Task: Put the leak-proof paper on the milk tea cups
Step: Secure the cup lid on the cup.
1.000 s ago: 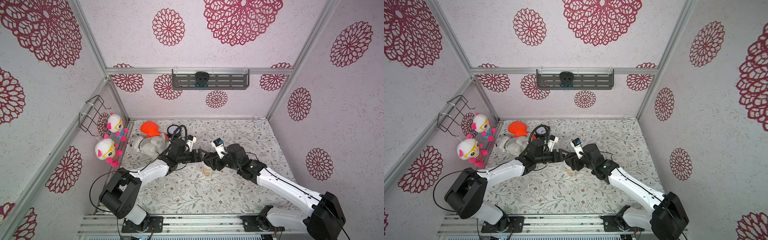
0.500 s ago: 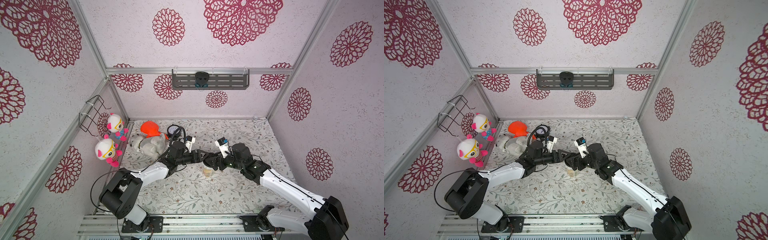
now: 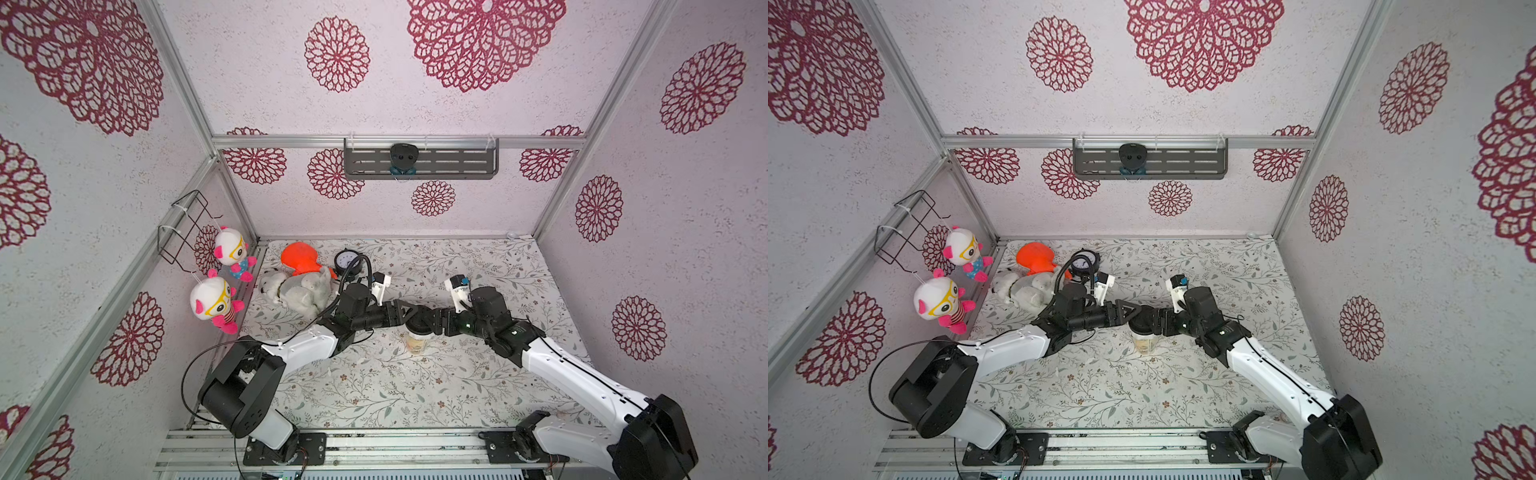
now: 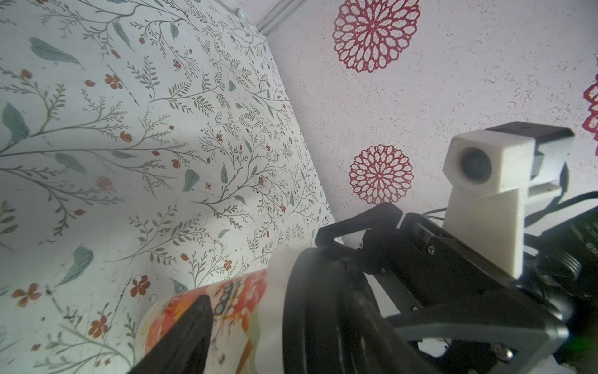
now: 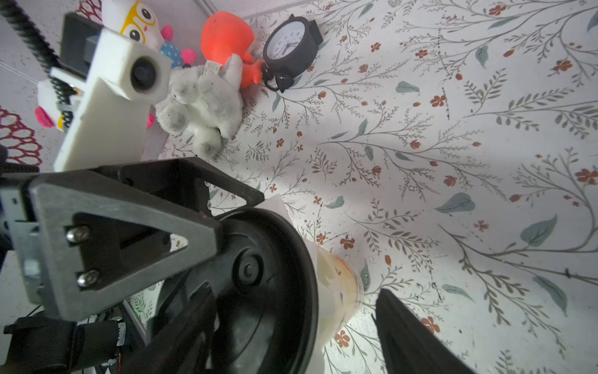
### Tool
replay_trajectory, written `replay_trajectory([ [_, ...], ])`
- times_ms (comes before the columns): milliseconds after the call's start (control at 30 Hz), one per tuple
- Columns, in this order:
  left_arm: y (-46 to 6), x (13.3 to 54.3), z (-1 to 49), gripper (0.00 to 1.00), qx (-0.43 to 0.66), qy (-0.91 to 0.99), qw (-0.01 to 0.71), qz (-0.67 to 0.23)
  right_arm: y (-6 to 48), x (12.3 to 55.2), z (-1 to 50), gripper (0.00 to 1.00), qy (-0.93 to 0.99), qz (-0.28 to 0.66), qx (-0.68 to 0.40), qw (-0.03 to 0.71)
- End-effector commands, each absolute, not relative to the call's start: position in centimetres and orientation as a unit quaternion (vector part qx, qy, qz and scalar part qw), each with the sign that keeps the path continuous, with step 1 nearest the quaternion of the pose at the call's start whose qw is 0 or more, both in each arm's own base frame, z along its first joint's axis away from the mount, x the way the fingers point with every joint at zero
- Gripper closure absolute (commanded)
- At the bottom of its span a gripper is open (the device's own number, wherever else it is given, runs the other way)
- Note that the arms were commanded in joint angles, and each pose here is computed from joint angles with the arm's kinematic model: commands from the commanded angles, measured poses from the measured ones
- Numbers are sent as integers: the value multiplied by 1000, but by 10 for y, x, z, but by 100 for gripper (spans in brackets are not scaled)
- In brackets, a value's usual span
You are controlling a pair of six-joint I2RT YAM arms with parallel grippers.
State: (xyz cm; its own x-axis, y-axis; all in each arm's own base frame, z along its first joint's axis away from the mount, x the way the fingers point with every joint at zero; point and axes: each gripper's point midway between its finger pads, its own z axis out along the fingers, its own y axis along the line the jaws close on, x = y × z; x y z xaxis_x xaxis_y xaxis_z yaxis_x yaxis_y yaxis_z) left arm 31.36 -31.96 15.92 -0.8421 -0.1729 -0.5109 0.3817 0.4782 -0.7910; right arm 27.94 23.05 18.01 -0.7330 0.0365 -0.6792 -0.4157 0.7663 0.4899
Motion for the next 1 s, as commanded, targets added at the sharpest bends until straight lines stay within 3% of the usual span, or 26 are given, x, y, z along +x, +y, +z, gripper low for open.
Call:
replay_trajectory([
  [0,-294,275,60,33,34,897,159,-410,194,263,112,24,925,248,-60,282],
  [567,-287,264,39,33,24,909,148,-390,171,235,33,40,930,248,-7,272],
  [967,-280,261,45,33,19,915,153,-372,178,242,25,43,931,244,-27,269],
])
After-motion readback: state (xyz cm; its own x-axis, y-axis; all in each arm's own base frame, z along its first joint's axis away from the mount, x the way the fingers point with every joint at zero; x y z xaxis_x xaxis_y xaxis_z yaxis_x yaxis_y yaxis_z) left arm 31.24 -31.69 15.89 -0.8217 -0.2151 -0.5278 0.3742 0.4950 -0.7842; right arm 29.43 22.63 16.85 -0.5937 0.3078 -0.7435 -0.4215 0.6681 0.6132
